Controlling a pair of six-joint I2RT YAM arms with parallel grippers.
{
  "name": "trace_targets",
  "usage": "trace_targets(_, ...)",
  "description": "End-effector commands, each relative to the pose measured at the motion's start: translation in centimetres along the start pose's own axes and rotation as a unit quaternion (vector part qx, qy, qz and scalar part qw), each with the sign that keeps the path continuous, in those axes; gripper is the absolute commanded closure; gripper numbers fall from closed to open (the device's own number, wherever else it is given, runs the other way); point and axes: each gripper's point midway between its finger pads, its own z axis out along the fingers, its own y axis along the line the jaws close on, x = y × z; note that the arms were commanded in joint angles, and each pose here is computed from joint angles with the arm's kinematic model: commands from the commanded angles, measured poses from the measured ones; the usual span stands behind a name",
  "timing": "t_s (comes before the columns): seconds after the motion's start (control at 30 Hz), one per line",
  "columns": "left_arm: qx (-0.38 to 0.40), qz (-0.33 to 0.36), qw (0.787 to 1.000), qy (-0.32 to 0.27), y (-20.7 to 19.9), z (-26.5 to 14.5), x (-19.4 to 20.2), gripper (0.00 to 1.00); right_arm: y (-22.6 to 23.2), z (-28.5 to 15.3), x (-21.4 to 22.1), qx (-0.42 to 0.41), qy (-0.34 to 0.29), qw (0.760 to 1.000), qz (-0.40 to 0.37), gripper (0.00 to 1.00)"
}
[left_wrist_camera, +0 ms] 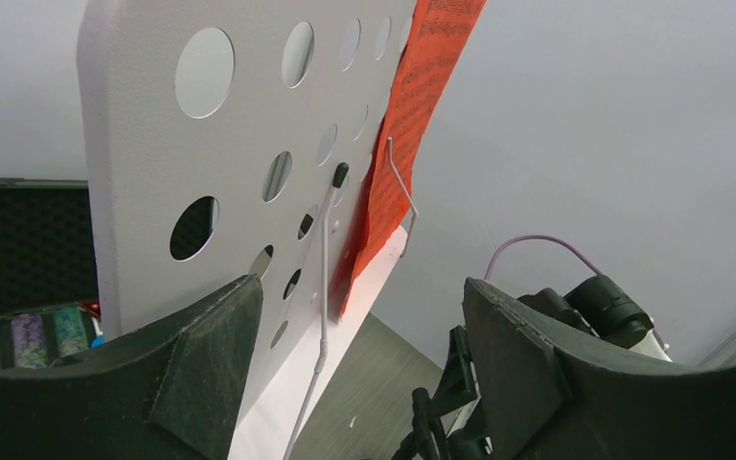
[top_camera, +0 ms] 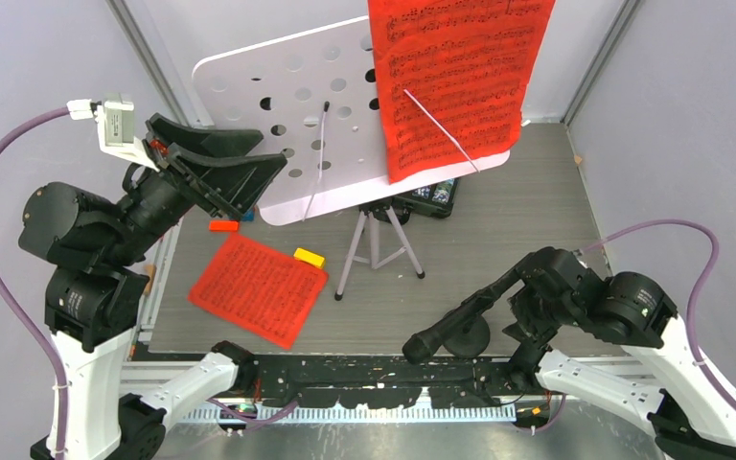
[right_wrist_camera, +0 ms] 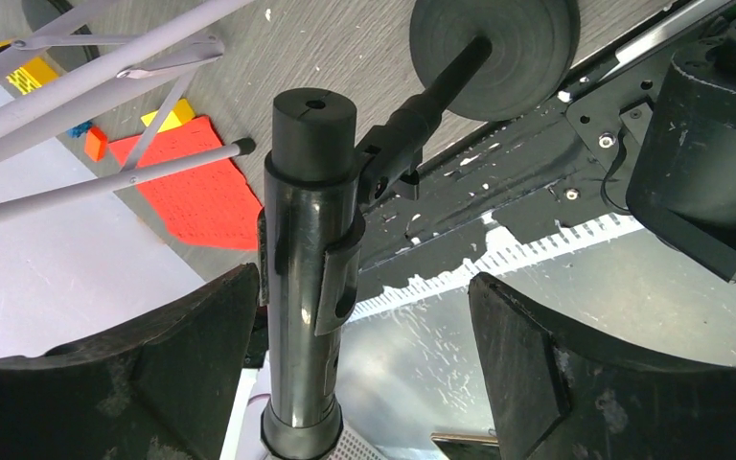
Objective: Pack up the instrument practice props
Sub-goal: Move the microphone stand with the microphone to the center of the board.
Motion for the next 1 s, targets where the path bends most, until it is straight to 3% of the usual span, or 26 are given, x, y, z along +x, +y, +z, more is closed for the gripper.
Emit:
trace_targets(0.0,0.015,0.015,0.999,-0.029,-1.0,-0.3,-1.6,0.21,-1.8,0.8,0.1,0.06,-0.003,0.998,-0.008,0.14)
trace_targets(0.3,0.013,0.017,0.999,-0.028,-0.9,-0.3,-1.5,0.2,-0.5,3.3,0.6,0.051,-0.006,0.999,0.007,0.2)
trace_targets(0.4,0.012,0.018,0.999,-0.027,-0.8,-0.3,-1.4,0.2,0.4,3.5,0.4,0.039,-0.013,0.999,0.012,0.17)
trace_targets(0.97,0.009,0.017,1.0,-0.022,-0.3,0.0,-0.9,0.19,1.9,1.0,-2.0,-0.023,-0.062,0.997,0.037,0.18)
